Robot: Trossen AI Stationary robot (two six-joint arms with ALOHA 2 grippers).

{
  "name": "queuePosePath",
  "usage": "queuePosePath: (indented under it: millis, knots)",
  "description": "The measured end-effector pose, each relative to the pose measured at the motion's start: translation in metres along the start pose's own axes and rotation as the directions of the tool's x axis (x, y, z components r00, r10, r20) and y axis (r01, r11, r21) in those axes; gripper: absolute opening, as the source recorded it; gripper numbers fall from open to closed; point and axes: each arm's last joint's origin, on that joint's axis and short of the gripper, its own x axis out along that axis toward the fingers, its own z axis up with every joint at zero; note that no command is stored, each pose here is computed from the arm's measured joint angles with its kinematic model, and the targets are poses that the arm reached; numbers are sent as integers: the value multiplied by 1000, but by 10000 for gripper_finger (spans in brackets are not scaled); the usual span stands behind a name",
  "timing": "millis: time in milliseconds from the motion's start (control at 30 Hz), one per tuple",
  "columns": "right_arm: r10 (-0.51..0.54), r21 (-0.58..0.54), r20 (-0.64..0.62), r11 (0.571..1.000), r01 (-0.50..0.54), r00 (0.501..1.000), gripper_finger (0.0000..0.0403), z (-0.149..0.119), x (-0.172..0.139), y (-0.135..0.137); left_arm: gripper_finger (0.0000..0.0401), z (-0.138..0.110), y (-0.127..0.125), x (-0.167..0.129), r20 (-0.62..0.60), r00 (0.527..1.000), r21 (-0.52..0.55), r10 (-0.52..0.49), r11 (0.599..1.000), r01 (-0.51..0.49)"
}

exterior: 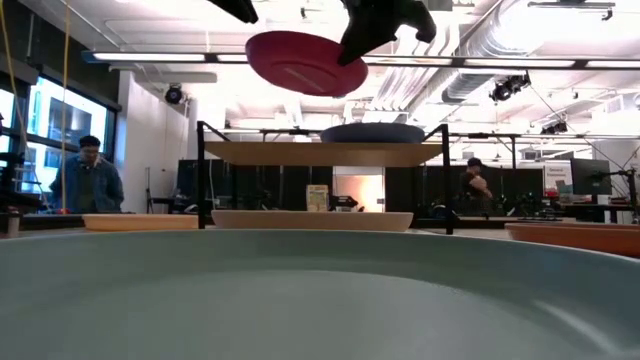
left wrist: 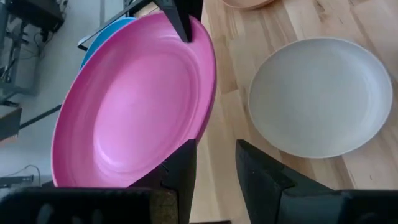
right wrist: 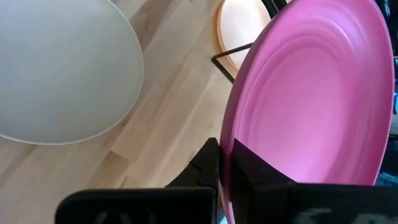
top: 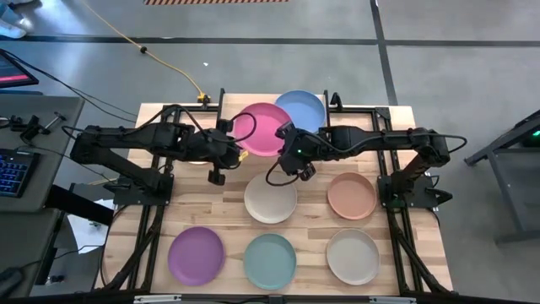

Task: Place and stack plates onto a shelf
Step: Stack the pink plate on top of the blue plate on the shelf

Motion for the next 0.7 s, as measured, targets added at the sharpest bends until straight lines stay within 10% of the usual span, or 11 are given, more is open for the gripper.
queuePosePath:
  millis: [700]
  knots:
    - [-13, 161, -132, 986, 34, 991, 0, -56, -40, -26, 104, -6, 5, -9, -51, 993, -21, 107, 994, -108]
